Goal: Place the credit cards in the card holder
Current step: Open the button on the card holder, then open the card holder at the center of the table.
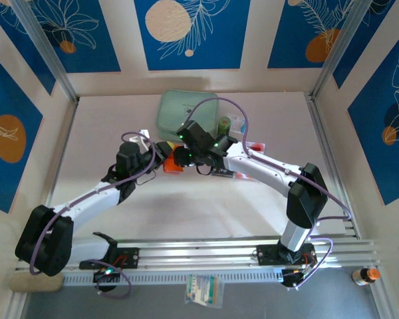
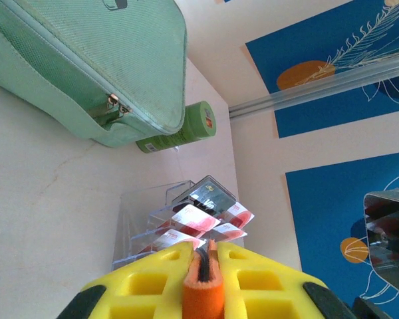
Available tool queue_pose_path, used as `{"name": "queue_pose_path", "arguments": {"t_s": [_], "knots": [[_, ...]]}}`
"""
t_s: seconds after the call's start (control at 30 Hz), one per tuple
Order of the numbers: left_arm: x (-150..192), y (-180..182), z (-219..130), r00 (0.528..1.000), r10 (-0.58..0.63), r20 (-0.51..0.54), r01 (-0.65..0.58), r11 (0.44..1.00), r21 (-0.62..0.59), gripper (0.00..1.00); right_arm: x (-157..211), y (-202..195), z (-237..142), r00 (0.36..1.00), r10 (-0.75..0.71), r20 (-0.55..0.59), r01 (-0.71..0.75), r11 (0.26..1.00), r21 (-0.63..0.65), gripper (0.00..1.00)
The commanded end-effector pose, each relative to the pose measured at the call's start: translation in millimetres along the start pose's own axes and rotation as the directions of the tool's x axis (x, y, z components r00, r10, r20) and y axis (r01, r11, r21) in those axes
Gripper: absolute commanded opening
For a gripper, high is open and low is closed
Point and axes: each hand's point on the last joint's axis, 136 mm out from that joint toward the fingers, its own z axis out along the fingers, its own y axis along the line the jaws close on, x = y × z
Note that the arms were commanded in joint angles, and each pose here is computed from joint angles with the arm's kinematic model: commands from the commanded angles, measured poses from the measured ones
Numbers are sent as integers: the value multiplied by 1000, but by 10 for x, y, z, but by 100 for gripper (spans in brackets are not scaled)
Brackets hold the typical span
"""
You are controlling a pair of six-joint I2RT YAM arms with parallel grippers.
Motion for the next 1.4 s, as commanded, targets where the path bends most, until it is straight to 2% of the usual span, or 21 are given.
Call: {"name": "queue_pose_path", "arguments": {"t_s": [0.0,0.2,0.47,0.67,0.8,0.87,0.97,1.1,1.37], "knots": [[-46,-287,-66,999,35,21,-37,995,92,0,133,-379,144,999,10,-34,-5,988,152,23],[-34,-292,-67,999,29,20,-31,995,98,0,279,-449,191,997,42,-60,-33,988,150,1],[-34,-317,-112,1000,12,27,-15,993,114,0,687,-893,173,983,163,-85,-144,971,193,0],[-68,-299,-111,998,-47,48,40,991,124,0,711,-753,-150,977,202,-63,-199,979,51,0],[-170,-363,-114,983,-160,90,141,972,189,0,556,-566,-416,961,275,-32,-277,947,-164,16],[-263,-430,-133,968,-219,121,187,955,231,0,429,-478,-556,945,327,-14,-317,902,-292,29],[-404,-546,-180,945,-284,163,234,933,273,0,241,-371,-725,916,401,-5,-360,818,-448,41],[-547,-645,-256,910,-360,206,290,907,305,0,37,-182,-864,898,440,-8,-364,731,-577,48],[-644,-762,-277,861,-458,222,364,860,358,0,-195,174,-893,876,481,-50,-365,592,-719,50]]}}
